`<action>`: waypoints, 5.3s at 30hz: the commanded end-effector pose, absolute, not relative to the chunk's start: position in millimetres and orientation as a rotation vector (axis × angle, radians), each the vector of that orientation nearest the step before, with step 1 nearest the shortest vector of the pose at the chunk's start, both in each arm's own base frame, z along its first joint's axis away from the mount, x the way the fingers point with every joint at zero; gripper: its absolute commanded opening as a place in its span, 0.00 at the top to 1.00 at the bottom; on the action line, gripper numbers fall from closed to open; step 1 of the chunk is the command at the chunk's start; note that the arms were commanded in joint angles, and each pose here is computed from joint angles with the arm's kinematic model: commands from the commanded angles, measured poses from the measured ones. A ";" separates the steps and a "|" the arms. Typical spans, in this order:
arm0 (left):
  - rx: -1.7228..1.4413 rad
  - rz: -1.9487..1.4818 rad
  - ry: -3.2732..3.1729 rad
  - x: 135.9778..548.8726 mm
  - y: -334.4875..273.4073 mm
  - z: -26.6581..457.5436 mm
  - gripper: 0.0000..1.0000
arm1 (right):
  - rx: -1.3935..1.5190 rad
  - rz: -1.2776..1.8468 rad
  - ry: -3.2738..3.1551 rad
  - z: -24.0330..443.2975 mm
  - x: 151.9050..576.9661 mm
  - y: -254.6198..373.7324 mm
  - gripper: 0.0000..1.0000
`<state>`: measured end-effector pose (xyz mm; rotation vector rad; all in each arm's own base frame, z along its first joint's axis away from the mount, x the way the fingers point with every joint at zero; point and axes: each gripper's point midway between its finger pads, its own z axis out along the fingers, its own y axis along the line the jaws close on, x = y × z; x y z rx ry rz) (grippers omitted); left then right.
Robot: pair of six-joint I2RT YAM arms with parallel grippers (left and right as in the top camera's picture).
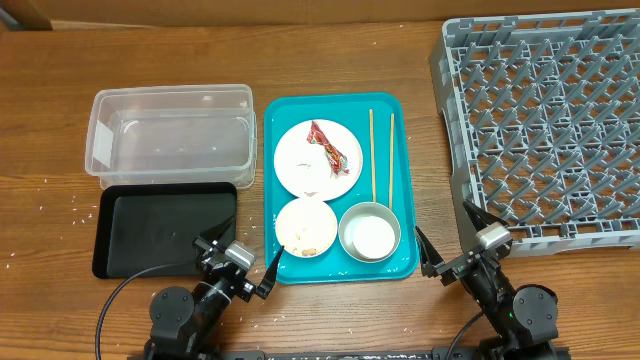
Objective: Sort waste into correct bins and load items into the dishwasher
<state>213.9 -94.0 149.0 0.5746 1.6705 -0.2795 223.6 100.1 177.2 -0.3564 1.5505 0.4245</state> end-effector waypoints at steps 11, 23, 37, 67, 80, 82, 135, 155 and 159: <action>0.562 -0.247 1.670 216.0 -89.1 148.9 0.00 | -0.337 0.404 1.555 174.3 225.6 96.7 0.00; 0.562 -0.247 1.670 216.0 -89.1 148.9 0.00 | -0.337 0.404 1.555 174.3 225.6 96.7 0.00; 0.562 -0.247 1.670 216.0 -89.1 149.0 0.00 | -0.337 0.404 1.555 174.3 225.6 96.7 0.00; 0.484 -0.515 1.392 200.3 -111.8 251.7 0.00 | -0.352 0.518 1.567 261.0 196.2 103.3 0.00; 0.538 -0.948 1.709 232.8 -156.1 303.5 0.00 | -0.240 0.489 2.111 289.3 224.0 98.6 0.00; 0.558 -1.012 1.764 240.3 -163.2 311.8 0.00 | -0.190 0.515 2.196 287.4 233.2 101.8 0.00; 0.536 -0.376 2.433 289.3 -223.5 266.4 0.00 | -0.138 0.771 2.521 283.1 255.5 122.9 0.00; 0.579 -0.404 2.644 274.0 -231.5 215.4 0.02 | 0.155 0.608 2.827 245.9 237.7 97.6 0.00; 0.611 -0.416 2.757 270.2 -239.5 185.5 0.12 | 0.312 0.589 2.870 220.8 238.2 94.0 0.00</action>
